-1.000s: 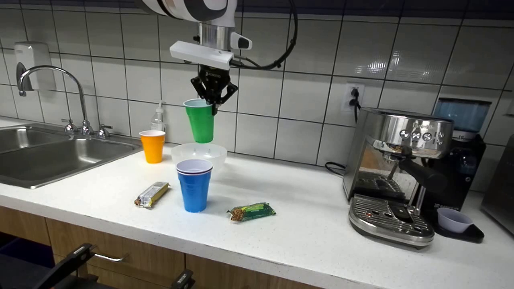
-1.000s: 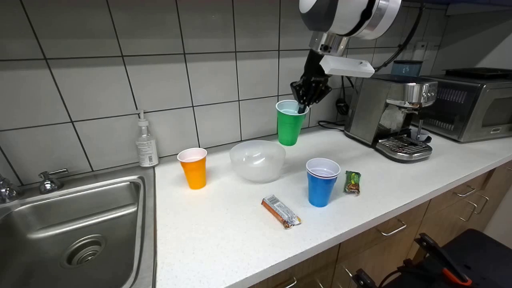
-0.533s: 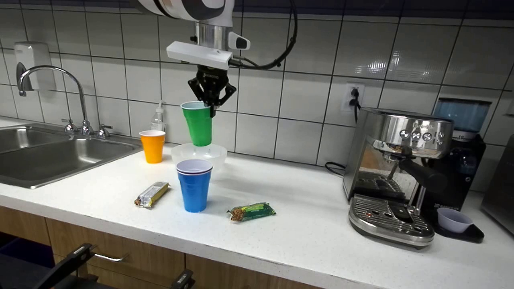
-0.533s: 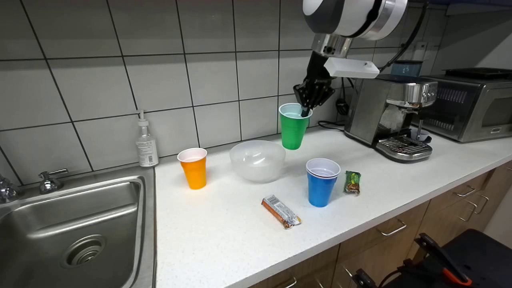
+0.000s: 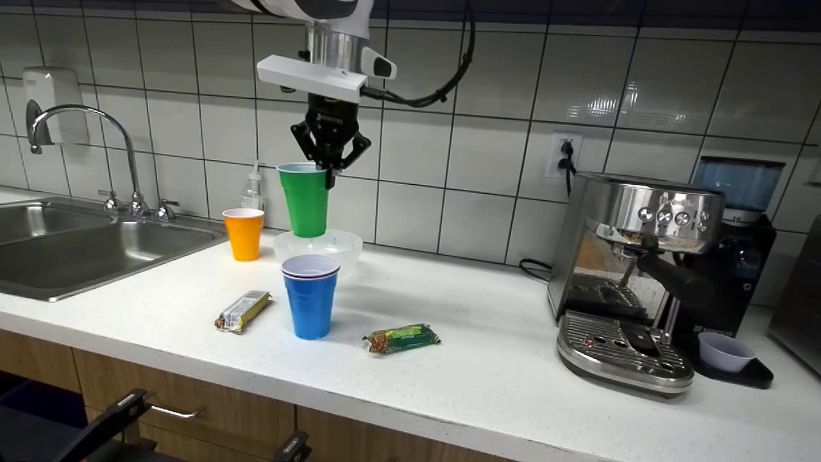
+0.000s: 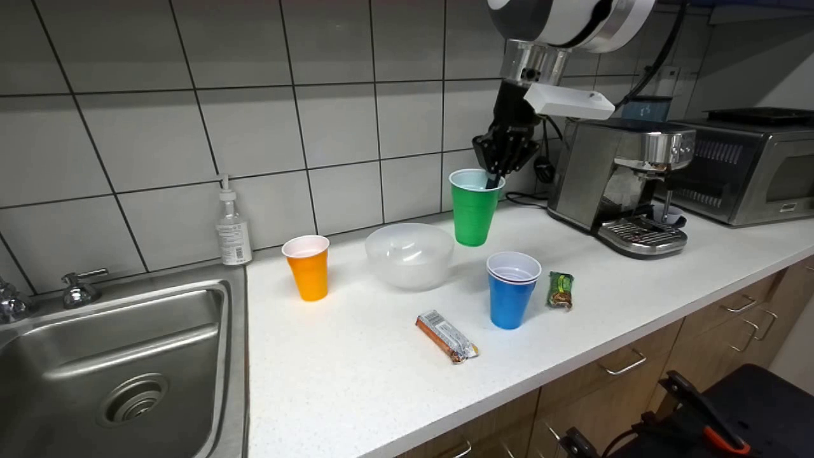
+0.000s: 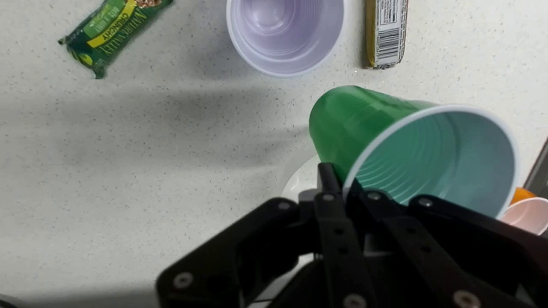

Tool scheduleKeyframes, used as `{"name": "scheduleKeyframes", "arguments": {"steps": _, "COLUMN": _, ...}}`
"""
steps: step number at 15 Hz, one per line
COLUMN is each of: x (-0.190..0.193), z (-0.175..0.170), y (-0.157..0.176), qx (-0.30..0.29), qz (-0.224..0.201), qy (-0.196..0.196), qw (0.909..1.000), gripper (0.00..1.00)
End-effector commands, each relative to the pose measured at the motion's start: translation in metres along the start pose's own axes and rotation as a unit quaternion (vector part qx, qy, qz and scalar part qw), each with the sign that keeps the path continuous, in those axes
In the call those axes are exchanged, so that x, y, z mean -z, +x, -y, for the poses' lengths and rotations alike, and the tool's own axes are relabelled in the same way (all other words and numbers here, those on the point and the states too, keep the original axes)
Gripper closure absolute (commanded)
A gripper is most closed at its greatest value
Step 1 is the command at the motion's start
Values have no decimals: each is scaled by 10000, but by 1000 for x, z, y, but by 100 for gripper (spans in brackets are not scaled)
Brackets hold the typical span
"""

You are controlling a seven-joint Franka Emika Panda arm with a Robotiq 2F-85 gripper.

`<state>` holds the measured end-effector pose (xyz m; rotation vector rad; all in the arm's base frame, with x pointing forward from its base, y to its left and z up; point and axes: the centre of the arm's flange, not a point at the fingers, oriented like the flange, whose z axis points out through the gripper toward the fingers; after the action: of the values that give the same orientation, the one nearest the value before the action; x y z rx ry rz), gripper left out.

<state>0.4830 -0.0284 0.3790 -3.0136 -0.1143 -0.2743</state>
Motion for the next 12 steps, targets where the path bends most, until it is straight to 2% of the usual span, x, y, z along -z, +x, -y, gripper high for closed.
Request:
{"name": "scheduleKeyframes", "arguments": {"steps": 1, "x": 15, "z": -2, "y": -10, "qx": 129, "qz": 190, "qy": 53, "qw": 9997, "gripper": 99}}
{"name": "scheduleKeyframes", "arguments": {"steps": 12, "x": 14, "z": -14, "y": -20, "qx": 30, "qz": 401, "qy": -18, "qw": 9992, "gripper": 99}}
